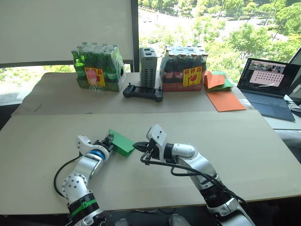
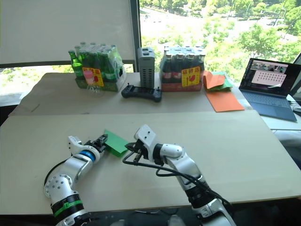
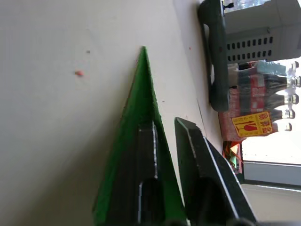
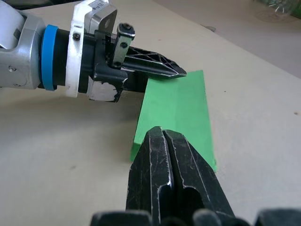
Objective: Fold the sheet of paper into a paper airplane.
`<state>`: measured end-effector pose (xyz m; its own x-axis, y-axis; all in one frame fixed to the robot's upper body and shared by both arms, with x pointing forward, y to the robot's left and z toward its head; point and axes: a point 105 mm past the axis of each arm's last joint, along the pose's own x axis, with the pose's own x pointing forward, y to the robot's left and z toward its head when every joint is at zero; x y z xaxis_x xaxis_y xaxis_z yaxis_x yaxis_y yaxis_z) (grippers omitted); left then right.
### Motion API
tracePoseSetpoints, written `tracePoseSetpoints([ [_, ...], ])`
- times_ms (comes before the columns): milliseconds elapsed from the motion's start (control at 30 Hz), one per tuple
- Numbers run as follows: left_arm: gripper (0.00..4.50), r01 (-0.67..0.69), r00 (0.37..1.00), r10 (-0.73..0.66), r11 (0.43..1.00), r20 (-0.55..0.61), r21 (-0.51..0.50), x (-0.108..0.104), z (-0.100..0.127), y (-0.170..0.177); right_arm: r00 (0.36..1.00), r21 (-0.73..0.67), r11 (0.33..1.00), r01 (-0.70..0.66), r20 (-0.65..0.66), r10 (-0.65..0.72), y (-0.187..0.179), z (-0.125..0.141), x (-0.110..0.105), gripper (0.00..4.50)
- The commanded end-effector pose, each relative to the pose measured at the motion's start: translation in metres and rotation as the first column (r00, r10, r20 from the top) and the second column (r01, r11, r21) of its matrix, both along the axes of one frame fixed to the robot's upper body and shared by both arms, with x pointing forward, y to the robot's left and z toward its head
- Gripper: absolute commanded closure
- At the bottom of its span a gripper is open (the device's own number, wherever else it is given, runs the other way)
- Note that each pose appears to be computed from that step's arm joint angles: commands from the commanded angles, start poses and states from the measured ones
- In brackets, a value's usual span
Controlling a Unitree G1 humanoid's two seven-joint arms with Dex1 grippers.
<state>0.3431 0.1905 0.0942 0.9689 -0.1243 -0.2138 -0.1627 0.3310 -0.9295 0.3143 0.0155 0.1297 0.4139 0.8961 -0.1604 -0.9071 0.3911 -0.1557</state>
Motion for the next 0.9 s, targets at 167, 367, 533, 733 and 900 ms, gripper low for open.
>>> tracePoseSetpoints([
  [167,1.65,0.007,1.0,-0.007,1.0,-0.008,0.0,-0.005,0.0,0.006,0.998,0.055,0.998,-0.02,0.057,0.017,0.003,0.018,0.0,4.5],
  [367,1.65,0.157,0.985,-0.163,0.984,0.059,0.086,-0.027,0.013,0.011,0.985,0.047,0.997,-0.056,0.168,0.047,0.004,0.024,-0.003,4.5],
  [533,1.62,0.289,0.947,-0.312,0.933,0.081,0.215,-0.051,0.02,0.021,0.972,0.041,0.996,-0.08,0.224,0.069,0.005,0.024,-0.004,3.63],
  [733,1.62,0.386,0.896,-0.439,0.84,0.06,0.383,-0.07,0.022,0.036,0.956,-0.029,0.993,-0.114,0.27,0.117,0.006,0.007,-0.006,1.6],
  [900,1.62,0.364,0.901,-0.428,0.83,0.064,0.423,-0.071,0.021,0.048,0.946,-0.07,0.992,-0.109,0.298,0.125,0.009,-0.005,-0.002,0.81],
])
